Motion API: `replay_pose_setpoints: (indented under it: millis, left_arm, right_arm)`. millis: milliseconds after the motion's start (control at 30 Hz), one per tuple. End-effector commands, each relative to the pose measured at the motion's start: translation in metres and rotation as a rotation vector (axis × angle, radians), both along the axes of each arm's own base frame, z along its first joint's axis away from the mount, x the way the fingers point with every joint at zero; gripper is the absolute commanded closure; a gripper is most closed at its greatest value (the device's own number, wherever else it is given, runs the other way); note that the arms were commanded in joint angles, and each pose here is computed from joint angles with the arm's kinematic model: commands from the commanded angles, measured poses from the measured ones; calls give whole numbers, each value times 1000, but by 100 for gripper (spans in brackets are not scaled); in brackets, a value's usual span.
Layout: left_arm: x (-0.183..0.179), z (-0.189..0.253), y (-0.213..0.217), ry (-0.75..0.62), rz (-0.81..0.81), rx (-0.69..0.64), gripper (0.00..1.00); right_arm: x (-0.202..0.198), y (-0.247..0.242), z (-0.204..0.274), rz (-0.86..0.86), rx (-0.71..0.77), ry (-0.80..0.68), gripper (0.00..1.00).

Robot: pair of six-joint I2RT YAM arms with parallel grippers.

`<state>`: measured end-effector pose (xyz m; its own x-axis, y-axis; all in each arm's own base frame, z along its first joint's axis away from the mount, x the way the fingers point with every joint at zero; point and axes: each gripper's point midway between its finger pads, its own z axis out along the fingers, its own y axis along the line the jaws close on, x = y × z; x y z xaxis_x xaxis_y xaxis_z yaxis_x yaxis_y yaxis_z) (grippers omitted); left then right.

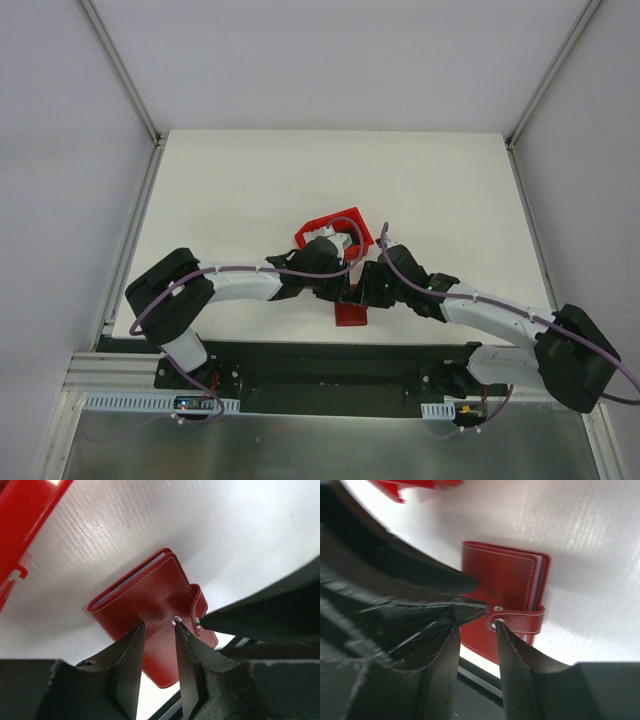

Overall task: Put the credit cards into the card holder
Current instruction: Close the card holder at the center of the board.

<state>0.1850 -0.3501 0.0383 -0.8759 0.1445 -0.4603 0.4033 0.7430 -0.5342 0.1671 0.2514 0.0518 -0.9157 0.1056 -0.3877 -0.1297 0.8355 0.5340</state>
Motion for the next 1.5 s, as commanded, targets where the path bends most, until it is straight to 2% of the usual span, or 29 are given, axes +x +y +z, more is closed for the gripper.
replay_pose_setpoints:
  millis: [0,133,267,467,733,1467]
  left_arm:
    - [-4,-9,12,1,19,50,69]
    - [-4,-5,11,-5,12,45,69]
    - [-2,6,10,-31,4,29,69]
    - [-5,25,11,-82,-54,10,66]
    - [-22,5,21,-79,-178,54,68]
    - [-10,-17,24,-105,-116,187,61]
  right_arm:
    - [14,11,51,13,135,-151,62]
    - [15,-8,55,-34,110,-179,63]
    - [21,-39,44,-155,46,-193,72]
    - [17,-54,29,-189,32,-149,79]
    - [11,-41,19,-105,37,-76,84]
    - [14,-20,11,-39,67,-34,85]
